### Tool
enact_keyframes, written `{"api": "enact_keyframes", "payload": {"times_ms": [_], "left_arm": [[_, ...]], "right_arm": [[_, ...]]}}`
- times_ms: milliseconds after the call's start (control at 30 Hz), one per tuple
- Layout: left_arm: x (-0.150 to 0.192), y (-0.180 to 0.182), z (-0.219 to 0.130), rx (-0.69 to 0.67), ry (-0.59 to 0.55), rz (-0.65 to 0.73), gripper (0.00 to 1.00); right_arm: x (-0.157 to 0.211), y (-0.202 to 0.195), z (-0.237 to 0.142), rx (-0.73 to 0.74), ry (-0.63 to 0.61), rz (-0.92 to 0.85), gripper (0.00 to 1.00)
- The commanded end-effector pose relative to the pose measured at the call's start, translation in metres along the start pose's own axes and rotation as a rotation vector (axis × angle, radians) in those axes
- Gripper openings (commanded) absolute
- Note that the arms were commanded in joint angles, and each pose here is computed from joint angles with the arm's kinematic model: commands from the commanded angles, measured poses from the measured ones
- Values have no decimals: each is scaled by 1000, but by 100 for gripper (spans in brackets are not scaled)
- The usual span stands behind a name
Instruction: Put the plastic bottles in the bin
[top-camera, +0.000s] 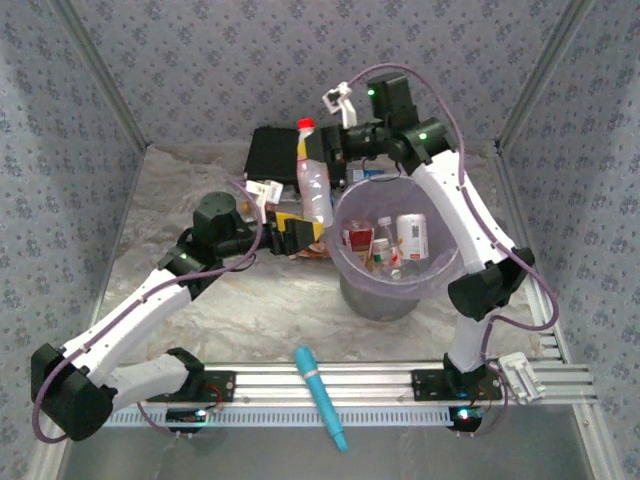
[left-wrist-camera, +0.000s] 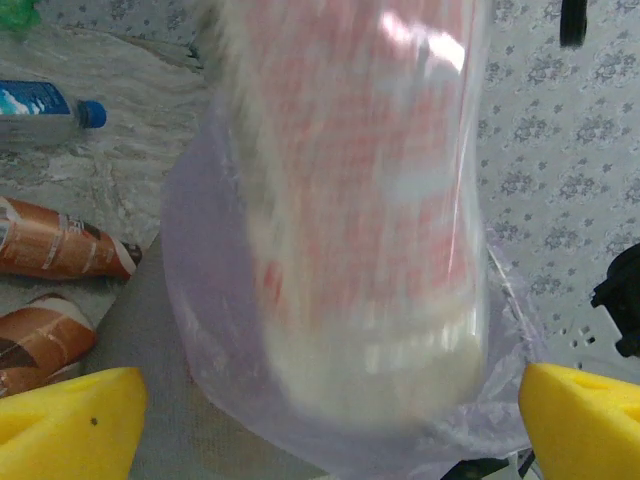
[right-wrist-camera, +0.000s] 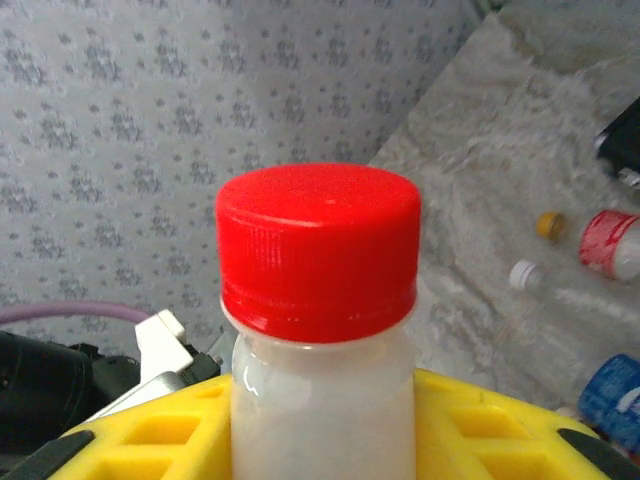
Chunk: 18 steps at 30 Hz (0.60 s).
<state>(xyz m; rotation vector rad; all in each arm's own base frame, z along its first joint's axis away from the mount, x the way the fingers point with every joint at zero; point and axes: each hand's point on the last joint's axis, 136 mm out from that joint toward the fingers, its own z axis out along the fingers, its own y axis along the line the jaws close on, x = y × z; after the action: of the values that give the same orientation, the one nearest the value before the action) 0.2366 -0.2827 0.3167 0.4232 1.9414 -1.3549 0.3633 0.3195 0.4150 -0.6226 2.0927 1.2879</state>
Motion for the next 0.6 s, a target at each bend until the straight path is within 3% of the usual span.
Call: {"api": "enact_keyframes", "payload": {"times_ms": [0,300,567], "left_arm": [[8,3,-9,-28,-1,10,96],[2,5,11,9,9,-51,94],[12,2,43,13,96,-37,94]], "right_arm": [[-24,22,-55,18,-112,-67,40],[-12,-11,-143,323,-231,-25,39],[52,-63,-151,543,-129,43,38]]}}
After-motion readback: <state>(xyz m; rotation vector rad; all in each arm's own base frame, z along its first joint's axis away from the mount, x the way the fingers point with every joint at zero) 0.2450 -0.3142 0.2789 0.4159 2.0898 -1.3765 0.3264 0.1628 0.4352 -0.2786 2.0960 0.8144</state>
